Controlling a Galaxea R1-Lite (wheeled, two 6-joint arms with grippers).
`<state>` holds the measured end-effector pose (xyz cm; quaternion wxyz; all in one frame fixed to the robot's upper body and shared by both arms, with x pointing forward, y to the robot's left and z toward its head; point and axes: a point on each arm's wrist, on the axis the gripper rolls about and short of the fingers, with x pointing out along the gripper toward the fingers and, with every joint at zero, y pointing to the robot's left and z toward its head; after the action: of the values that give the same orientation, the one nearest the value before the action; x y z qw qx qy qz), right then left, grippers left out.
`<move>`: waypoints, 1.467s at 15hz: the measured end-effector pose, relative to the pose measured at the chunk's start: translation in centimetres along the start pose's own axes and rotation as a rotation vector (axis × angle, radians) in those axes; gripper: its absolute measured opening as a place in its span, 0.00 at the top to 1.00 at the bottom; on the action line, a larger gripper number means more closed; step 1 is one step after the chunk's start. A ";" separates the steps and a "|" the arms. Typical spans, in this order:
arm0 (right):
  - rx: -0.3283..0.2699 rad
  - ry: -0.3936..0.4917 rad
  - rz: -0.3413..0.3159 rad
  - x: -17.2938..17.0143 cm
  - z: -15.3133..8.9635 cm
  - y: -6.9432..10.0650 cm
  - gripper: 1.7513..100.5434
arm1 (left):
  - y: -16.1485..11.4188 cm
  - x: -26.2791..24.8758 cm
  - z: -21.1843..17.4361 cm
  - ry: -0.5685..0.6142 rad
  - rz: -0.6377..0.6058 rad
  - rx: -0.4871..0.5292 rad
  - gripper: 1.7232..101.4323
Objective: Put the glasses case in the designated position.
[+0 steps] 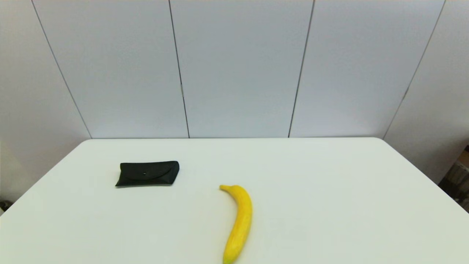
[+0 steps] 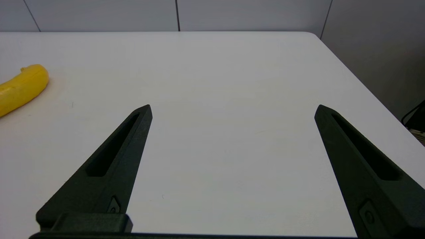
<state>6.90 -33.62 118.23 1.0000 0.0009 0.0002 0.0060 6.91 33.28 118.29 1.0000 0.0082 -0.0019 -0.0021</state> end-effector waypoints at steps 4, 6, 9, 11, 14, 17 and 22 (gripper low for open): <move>0.000 0.000 0.000 0.0 0.0 0.0 0.04 | 0.0 0.0 0.0 0.000 -0.001 0.000 0.04; 0.000 0.000 0.000 0.0 0.0 0.0 0.04 | 0.0 0.0 0.0 0.000 -0.001 0.000 0.04; 0.000 0.000 0.000 0.0 0.0 0.0 0.04 | 0.0 0.0 0.0 0.000 0.000 0.000 0.04; 0.000 0.000 0.000 0.0 0.0 0.0 0.04 | 0.0 0.0 0.0 0.000 -0.001 0.000 0.04; 0.000 0.000 0.000 0.0 0.0 0.0 0.04 | 0.0 0.0 0.0 0.000 -0.001 0.000 0.04; 0.000 0.000 0.000 0.0 0.0 0.0 0.04 | 0.0 0.0 0.0 0.000 0.000 0.000 0.04; 0.000 0.000 0.000 0.0 0.0 0.0 0.04 | 0.0 0.0 0.0 0.000 0.000 0.000 0.04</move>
<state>6.90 -33.62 118.23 1.0000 0.0010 0.0002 0.0057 6.91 33.28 118.29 1.0000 0.0084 -0.0019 -0.0023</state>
